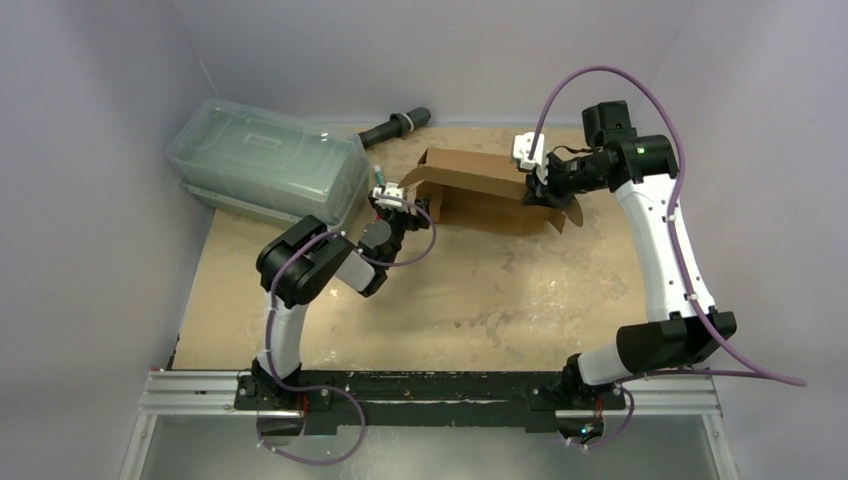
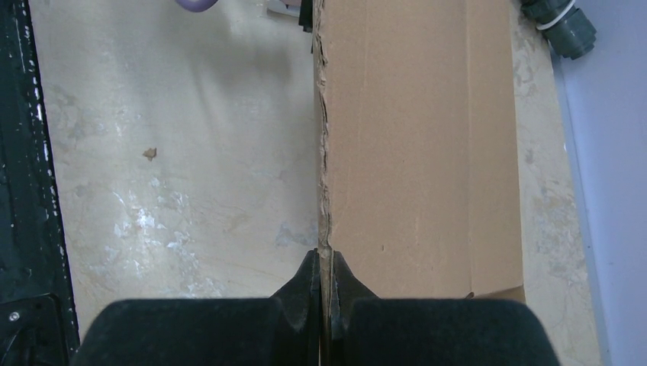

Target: Fold the paper box

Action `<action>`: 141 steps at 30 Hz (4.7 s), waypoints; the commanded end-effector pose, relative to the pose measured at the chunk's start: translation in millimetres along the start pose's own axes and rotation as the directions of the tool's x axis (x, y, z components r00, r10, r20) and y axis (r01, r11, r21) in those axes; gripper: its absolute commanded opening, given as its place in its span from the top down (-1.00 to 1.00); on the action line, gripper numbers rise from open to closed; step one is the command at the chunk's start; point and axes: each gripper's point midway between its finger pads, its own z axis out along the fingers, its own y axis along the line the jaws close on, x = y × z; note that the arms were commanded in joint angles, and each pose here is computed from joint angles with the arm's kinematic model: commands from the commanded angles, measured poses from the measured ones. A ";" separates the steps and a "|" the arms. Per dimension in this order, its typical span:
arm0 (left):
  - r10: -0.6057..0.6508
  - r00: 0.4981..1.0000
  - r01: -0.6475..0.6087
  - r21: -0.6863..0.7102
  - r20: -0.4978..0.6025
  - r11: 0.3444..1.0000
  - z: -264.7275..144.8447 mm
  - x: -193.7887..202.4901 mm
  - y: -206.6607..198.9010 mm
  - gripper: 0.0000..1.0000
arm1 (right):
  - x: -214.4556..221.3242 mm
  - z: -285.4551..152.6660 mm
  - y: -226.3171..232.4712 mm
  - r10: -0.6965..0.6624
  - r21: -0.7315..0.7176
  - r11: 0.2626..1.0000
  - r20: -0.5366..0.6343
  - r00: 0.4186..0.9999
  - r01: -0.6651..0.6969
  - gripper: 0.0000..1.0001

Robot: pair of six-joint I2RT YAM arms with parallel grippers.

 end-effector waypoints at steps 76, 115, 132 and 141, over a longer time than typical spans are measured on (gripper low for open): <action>0.200 0.943 -0.276 0.285 0.267 0.918 -14.3 -58.1 15.1 -0.36 | -15.9 6.0 8.4 0.053 -0.072 0.996 0.074 0.996 -0.048 1.00; 0.042 0.991 0.027 0.489 -0.129 0.872 -219.4 -213.8 -37.3 -0.66 | -88.9 -121.8 90.5 -0.123 0.280 0.958 0.240 0.963 0.052 1.00; -0.133 0.963 0.212 0.355 -0.234 0.910 -206.9 -163.8 -26.9 -0.69 | -67.1 -73.0 55.3 -0.076 0.133 0.990 0.190 0.979 0.051 1.00; -0.278 0.943 0.293 0.061 -0.183 0.954 -239.5 -189.6 34.5 -0.83 | -38.6 -31.7 63.2 -0.060 0.009 0.998 0.144 0.988 0.060 1.00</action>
